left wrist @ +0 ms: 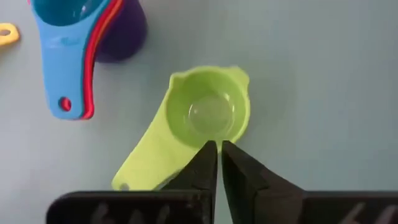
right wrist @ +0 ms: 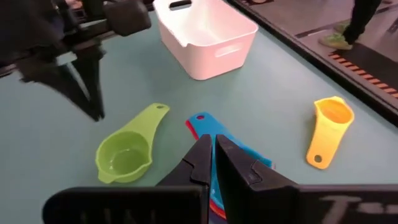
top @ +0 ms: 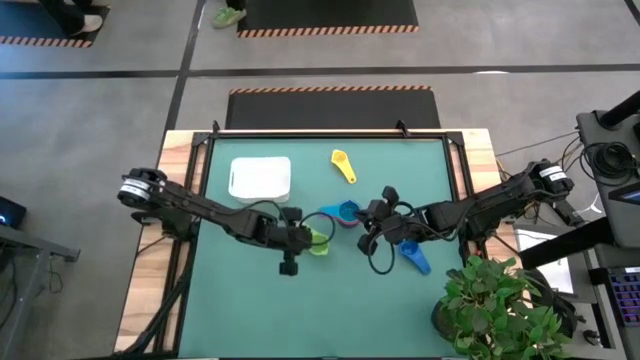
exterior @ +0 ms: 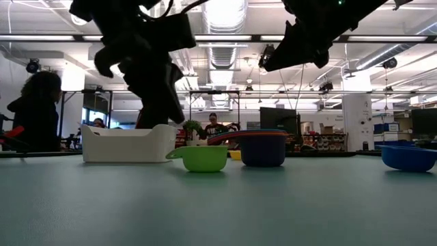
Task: Nest measuring cups in basket
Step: Stack the green measuring on top of the light blue measuring cup
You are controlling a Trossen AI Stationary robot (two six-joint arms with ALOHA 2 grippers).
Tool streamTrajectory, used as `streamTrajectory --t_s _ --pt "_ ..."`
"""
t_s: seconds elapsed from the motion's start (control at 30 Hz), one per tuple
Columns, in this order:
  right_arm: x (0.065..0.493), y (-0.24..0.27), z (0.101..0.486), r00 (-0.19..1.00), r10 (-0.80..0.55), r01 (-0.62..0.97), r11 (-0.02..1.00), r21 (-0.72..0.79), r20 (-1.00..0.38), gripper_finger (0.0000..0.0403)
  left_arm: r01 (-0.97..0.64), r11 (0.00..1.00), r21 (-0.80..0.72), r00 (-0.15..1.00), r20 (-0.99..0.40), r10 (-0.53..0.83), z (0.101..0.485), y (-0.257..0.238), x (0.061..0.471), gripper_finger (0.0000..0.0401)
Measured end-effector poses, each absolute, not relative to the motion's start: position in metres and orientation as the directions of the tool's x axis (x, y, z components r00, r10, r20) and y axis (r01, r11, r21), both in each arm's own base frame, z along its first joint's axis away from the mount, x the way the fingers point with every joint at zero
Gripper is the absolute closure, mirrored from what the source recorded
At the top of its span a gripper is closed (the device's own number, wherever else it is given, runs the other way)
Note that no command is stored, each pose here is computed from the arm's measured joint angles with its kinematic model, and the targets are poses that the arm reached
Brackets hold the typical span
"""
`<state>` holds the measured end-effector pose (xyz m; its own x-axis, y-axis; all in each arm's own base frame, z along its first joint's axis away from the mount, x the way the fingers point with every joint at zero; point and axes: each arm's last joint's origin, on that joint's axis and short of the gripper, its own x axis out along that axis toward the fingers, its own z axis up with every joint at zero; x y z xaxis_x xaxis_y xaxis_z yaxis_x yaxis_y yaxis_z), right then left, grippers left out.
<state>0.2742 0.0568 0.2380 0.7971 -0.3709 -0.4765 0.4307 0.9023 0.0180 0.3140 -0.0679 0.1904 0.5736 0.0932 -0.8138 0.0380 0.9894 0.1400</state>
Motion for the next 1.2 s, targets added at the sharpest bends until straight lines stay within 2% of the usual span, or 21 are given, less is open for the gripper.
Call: streamTrajectory --t_s 0.17,0.47,0.6,0.83,1.2 --pt "0.274 0.059 0.238 0.801 -0.36 0.421 0.907 0.021 -0.478 0.0394 0.152 0.966 0.208 0.549 -0.83 0.092 0.197 -0.068 0.312 0.0352" --pt "0.273 0.059 0.239 0.806 -0.334 0.4 0.916 0.032 -0.488 0.0394 0.343 0.876 0.341 0.546 -0.83 0.109 0.192 -0.058 0.318 0.0194" --pt "0.272 0.059 0.24 0.813 -0.312 0.382 0.923 0.046 -0.491 0.0394 0.417 0.85 0.322 0.536 -0.842 0.056 0.187 -0.044 0.323 0.015" --pt "0.27 0.059 0.24 0.805 -0.313 0.382 0.924 0.036 -0.504 0.0394 0.457 0.845 0.279 0.513 -0.859 0.007 0.175 -0.015 0.331 0.0138" --pt "0.27 0.059 0.24 0.802 -0.314 0.382 0.923 0.033 -0.507 0.0394 0.507 0.833 0.221 0.493 -0.867 -0.07 0.168 -0.003 0.333 0.0138"
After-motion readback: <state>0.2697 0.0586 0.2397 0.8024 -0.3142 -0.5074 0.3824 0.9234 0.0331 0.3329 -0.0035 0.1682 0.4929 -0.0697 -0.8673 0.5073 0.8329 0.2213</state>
